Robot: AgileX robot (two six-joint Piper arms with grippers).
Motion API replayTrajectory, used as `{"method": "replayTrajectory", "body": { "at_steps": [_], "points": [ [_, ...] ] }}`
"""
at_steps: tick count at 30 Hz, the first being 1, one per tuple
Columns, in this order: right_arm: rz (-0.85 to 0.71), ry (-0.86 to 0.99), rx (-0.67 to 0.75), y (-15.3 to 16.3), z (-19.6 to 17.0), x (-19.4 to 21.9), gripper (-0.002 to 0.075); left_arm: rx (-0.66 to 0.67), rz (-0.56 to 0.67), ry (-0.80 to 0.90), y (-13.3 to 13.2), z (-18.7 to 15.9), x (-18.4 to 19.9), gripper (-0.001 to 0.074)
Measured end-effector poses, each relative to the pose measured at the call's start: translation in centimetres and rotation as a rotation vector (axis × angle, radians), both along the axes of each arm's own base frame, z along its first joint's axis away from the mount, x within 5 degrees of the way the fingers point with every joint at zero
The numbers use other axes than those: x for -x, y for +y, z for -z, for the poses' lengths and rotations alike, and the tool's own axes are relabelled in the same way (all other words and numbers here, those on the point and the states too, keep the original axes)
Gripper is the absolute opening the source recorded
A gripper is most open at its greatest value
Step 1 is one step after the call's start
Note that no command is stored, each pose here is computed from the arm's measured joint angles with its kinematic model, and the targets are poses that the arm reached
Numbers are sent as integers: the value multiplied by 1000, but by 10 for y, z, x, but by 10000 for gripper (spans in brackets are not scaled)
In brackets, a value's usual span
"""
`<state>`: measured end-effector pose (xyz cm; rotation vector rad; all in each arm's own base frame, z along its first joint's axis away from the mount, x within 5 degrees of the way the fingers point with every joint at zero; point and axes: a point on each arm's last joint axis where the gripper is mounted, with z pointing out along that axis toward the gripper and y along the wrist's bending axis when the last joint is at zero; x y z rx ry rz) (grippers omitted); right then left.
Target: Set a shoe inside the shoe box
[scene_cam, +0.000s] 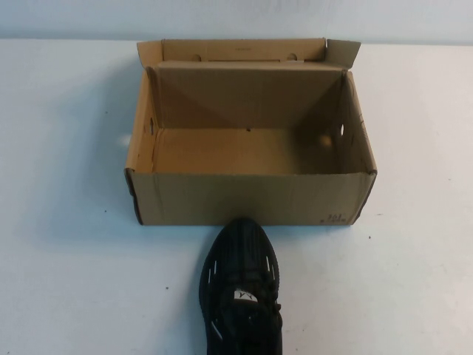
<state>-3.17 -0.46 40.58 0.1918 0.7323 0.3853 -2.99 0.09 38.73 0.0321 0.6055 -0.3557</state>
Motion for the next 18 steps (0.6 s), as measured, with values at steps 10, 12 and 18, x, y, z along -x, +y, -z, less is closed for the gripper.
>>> {"method": "replayTrajectory", "body": {
  "at_steps": [10, 12, 18],
  "points": [
    [-134, 620, 64, 14, -4, -67, -16, -51, -47, 645, -1, 10, -47, -2],
    [-136, 728, 84, 15, 4, -81, -16, -65, -63, 717, -1, 16, -50, -2],
    [-150, 895, 112, 17, 18, -96, -16, -27, -42, 790, 0, 22, -52, -2]
  ]
}}
